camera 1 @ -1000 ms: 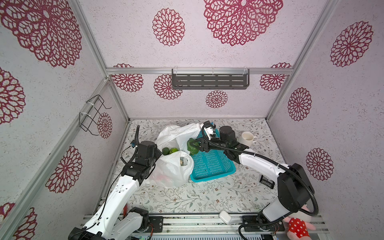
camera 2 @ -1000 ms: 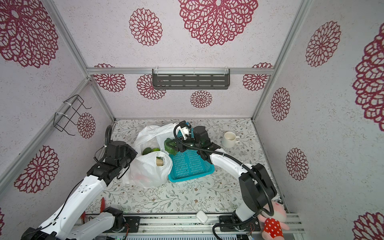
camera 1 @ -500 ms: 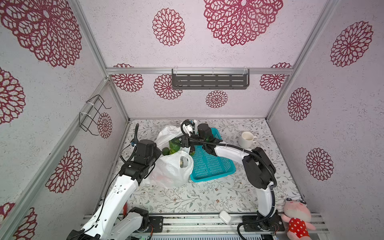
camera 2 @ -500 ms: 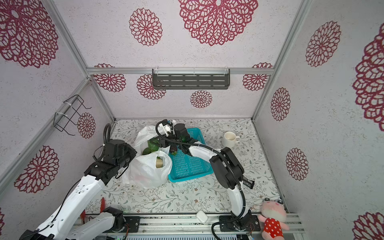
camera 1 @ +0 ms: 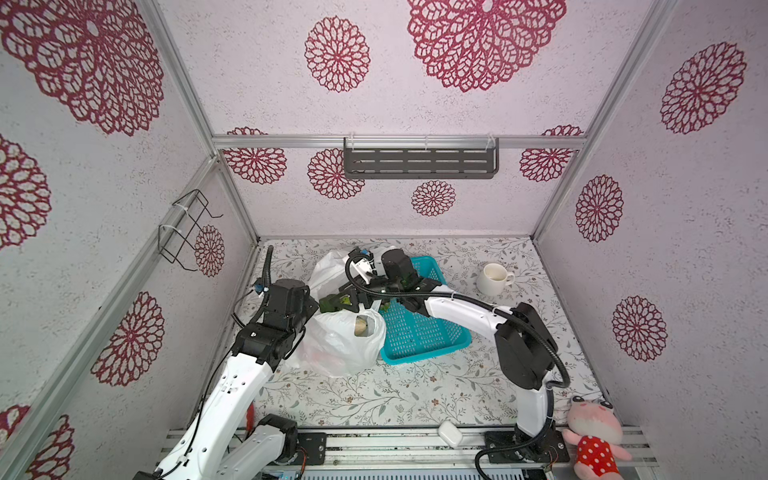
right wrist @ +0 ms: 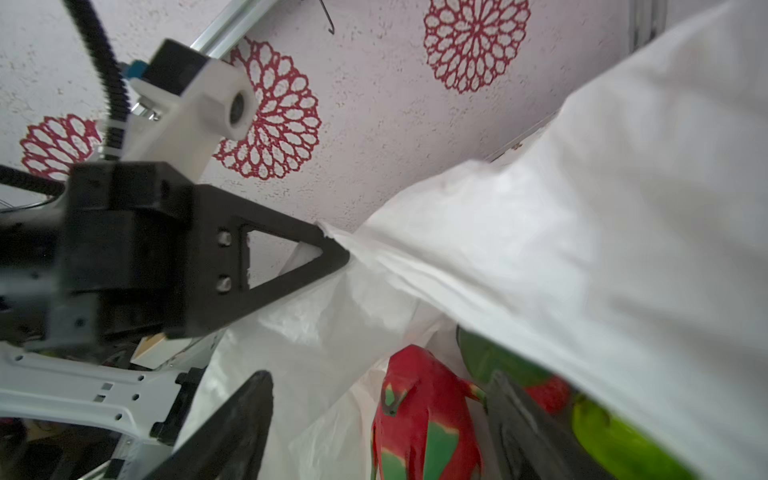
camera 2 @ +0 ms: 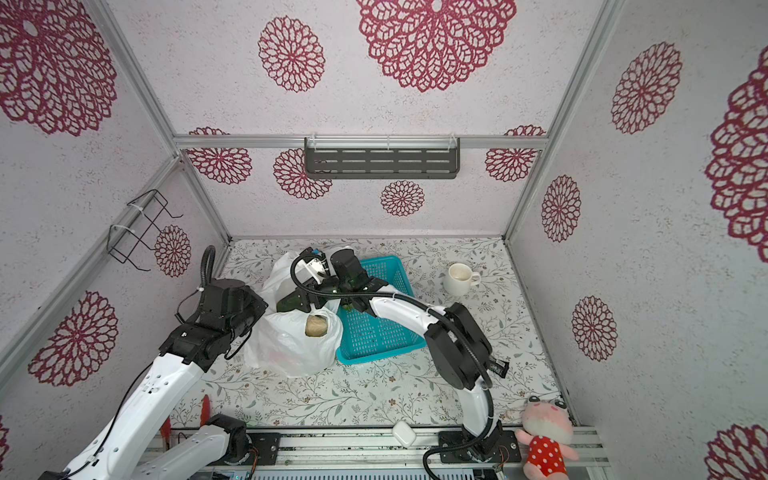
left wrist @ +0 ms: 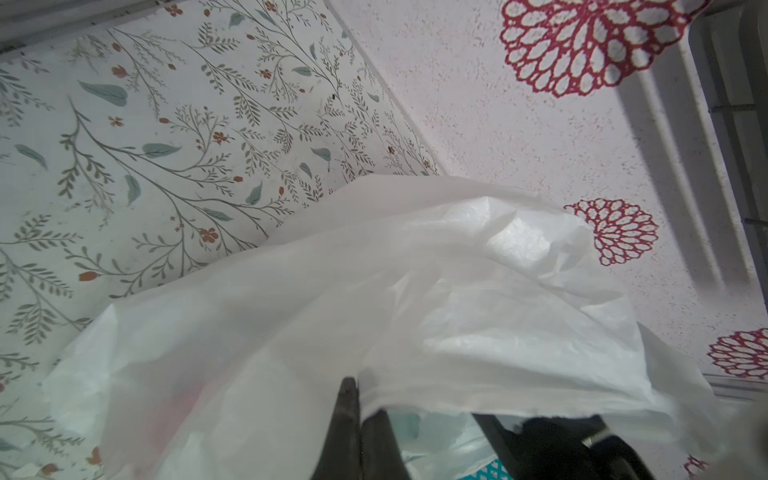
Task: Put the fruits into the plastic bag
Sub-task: 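Open the right gripper in the bag and move back over the basket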
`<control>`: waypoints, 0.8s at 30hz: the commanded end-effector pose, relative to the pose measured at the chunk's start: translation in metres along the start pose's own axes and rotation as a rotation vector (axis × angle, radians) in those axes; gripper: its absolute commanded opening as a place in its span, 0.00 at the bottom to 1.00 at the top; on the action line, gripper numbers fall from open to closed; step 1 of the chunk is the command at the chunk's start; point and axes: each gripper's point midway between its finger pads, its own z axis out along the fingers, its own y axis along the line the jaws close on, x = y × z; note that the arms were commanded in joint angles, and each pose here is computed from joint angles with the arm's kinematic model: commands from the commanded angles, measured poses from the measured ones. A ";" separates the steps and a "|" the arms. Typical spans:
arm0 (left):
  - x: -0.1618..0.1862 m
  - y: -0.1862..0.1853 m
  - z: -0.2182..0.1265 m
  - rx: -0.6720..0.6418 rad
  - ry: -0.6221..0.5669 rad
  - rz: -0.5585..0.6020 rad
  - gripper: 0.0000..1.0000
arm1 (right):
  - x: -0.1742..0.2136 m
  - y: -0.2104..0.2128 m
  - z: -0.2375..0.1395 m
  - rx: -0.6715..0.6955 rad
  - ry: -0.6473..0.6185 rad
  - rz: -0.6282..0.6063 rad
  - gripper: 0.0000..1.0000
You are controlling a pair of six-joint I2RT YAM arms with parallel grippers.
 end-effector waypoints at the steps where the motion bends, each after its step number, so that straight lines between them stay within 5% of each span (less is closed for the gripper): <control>1: -0.012 0.006 -0.010 -0.031 -0.057 -0.016 0.00 | -0.048 0.034 -0.046 0.028 -0.101 -0.178 0.82; 9: -0.010 0.008 -0.007 -0.039 -0.049 -0.017 0.00 | -0.082 0.020 -0.135 0.185 -0.292 -0.166 0.82; 15: -0.007 0.009 -0.003 -0.041 -0.041 -0.017 0.00 | -0.062 -0.081 -0.205 0.455 -0.478 0.146 0.82; 19: -0.006 0.008 0.000 -0.044 -0.036 -0.012 0.00 | -0.020 -0.131 -0.206 0.556 -0.494 0.320 0.81; 24: -0.002 0.006 0.004 -0.042 -0.020 -0.008 0.00 | 0.025 -0.167 -0.156 0.510 -0.304 0.432 0.79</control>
